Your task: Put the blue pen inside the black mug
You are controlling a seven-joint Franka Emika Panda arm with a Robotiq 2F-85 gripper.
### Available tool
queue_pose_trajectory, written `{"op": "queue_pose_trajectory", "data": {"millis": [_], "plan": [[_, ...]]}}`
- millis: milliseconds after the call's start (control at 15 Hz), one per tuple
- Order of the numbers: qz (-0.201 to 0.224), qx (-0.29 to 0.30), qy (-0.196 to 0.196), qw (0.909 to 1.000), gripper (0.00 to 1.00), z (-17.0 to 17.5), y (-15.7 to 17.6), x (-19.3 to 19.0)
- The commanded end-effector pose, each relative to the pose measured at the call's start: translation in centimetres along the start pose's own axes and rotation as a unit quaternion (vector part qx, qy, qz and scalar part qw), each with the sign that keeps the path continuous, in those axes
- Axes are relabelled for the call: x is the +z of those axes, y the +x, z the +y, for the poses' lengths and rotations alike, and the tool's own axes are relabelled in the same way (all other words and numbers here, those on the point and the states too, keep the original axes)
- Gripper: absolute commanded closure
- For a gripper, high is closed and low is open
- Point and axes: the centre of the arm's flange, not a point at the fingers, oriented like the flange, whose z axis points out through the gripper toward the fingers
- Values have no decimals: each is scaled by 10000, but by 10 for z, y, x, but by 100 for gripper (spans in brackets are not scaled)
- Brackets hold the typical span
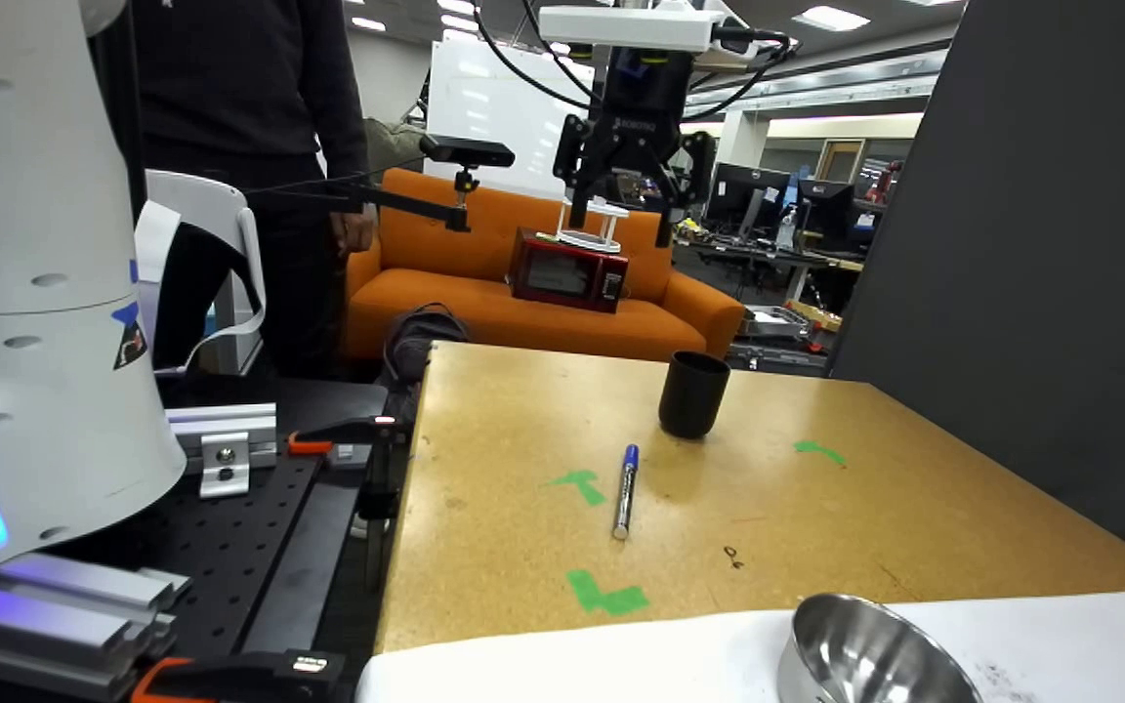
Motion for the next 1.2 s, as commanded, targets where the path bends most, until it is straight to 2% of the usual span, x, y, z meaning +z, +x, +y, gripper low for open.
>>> {"op": "queue_pose_trajectory", "data": {"millis": [0, 400, 600, 733, 1133], "plan": [[-74, -290, 20, 9996, 0, 13, 7, 14], [117, -1281, 251, 9914, 0, 49, 8, 72], [68, -1531, 587, 9864, 0, 62, 5, 116], [85, -1613, 680, 9845, 0, 69, 5, 141], [275, -1780, 428, 9827, 0, 66, 37, 169]]}}
